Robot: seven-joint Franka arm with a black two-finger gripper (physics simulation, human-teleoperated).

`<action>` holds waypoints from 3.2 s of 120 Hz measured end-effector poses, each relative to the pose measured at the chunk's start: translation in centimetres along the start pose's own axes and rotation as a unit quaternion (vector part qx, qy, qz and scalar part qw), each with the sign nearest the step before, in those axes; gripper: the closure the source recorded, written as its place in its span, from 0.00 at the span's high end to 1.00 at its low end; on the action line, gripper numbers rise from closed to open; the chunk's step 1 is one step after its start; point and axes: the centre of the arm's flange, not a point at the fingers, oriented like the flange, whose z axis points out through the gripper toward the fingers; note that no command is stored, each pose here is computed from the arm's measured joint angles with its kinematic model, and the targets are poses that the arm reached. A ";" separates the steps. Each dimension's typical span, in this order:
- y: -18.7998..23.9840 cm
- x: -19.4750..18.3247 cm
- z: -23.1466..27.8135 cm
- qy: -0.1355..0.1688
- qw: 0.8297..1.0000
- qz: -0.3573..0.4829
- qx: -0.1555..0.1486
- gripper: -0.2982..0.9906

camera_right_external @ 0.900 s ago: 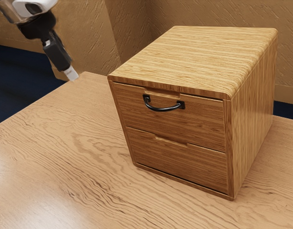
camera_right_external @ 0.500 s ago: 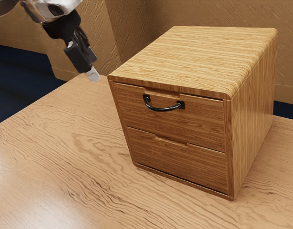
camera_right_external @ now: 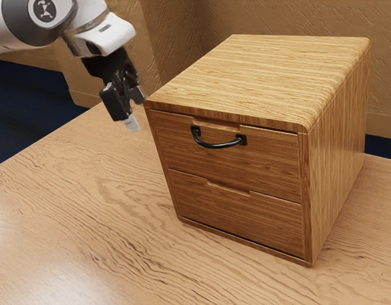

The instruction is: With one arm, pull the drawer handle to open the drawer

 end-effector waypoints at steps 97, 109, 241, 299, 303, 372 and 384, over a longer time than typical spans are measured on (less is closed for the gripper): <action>13.6 3.6 1.3 -0.042 0.954 0.271 0.118 0.77; 14.2 4.6 3.0 -0.045 0.953 0.279 0.111 0.77; 16.9 8.8 3.8 -0.017 0.947 0.294 0.129 0.77; 14.9 9.7 6.7 -0.025 0.952 0.277 0.131 0.77; 14.6 9.6 6.9 -0.026 0.952 0.274 0.131 0.77; 13.9 8.6 8.1 -0.039 0.953 0.269 0.132 0.78; 14.6 8.2 8.3 -0.037 0.953 0.272 0.129 0.80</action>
